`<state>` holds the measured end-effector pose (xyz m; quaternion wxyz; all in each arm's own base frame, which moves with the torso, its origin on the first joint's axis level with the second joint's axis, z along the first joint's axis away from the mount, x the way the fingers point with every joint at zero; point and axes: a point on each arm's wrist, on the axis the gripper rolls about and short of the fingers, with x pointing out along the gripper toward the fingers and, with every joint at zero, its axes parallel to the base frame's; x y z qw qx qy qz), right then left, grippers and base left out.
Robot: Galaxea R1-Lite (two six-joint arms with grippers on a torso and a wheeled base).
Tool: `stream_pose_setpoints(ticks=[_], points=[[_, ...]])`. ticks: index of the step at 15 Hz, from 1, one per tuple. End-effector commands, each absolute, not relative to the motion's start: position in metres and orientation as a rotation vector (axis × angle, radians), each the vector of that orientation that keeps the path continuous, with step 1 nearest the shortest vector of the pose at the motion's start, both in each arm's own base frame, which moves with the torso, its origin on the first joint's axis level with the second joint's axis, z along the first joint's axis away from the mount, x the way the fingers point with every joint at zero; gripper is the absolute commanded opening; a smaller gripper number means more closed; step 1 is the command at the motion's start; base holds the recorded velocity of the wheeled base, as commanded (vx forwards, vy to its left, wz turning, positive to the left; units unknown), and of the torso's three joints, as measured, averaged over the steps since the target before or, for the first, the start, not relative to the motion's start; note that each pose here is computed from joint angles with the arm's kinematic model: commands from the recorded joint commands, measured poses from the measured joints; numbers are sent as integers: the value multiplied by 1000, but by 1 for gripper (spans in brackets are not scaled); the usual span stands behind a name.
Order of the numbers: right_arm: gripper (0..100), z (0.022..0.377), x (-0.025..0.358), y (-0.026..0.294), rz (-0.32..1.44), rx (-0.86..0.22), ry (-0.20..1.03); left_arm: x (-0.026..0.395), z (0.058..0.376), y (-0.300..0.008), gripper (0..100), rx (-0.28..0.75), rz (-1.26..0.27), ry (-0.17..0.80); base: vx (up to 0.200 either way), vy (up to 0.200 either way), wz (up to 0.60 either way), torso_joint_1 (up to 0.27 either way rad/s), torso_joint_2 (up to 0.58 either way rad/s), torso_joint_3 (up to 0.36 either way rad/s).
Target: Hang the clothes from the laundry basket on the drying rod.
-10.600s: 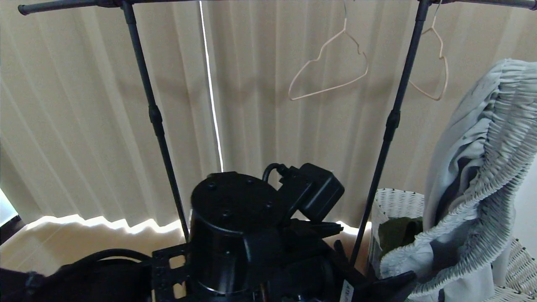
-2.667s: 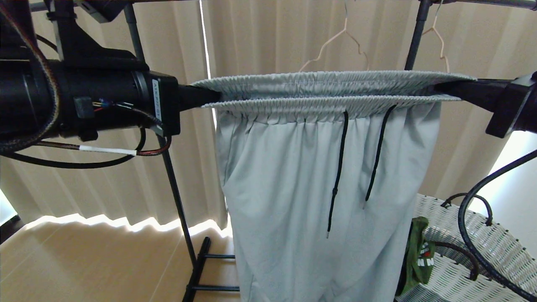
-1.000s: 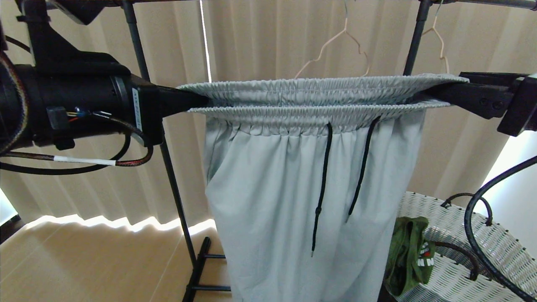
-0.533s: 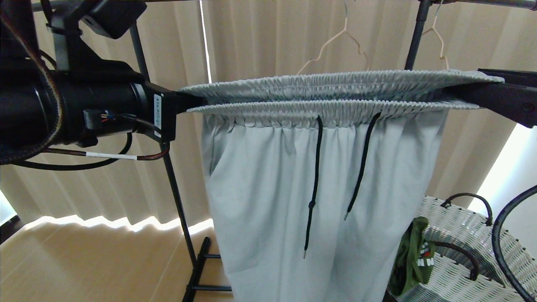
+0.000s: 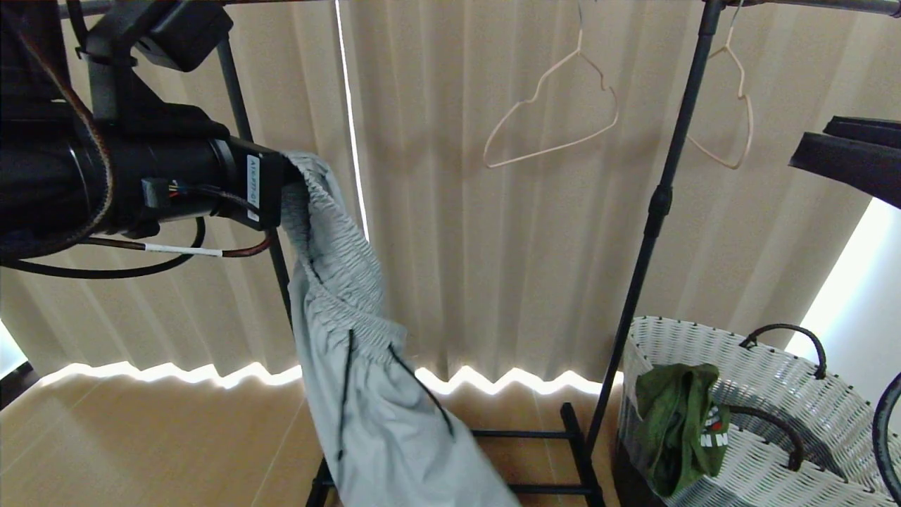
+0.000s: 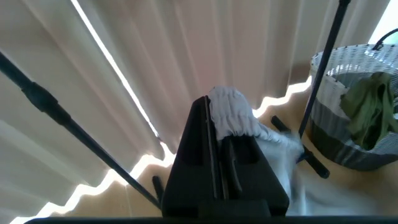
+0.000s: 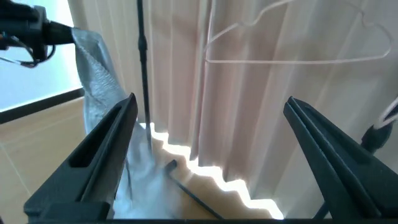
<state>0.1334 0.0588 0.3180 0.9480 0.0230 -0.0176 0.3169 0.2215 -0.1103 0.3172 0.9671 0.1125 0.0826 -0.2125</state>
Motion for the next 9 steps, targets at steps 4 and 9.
stream_pose_setpoints(ticks=[4,9], points=[[100,310,144,35,460,-2,24,188,312,-80,0,218,-381,165,0,0,0,0,0,0],[100,299,143,3,224,-56,133,140,275,-42,0,196,-328,198,0,0,0,0,0,0]])
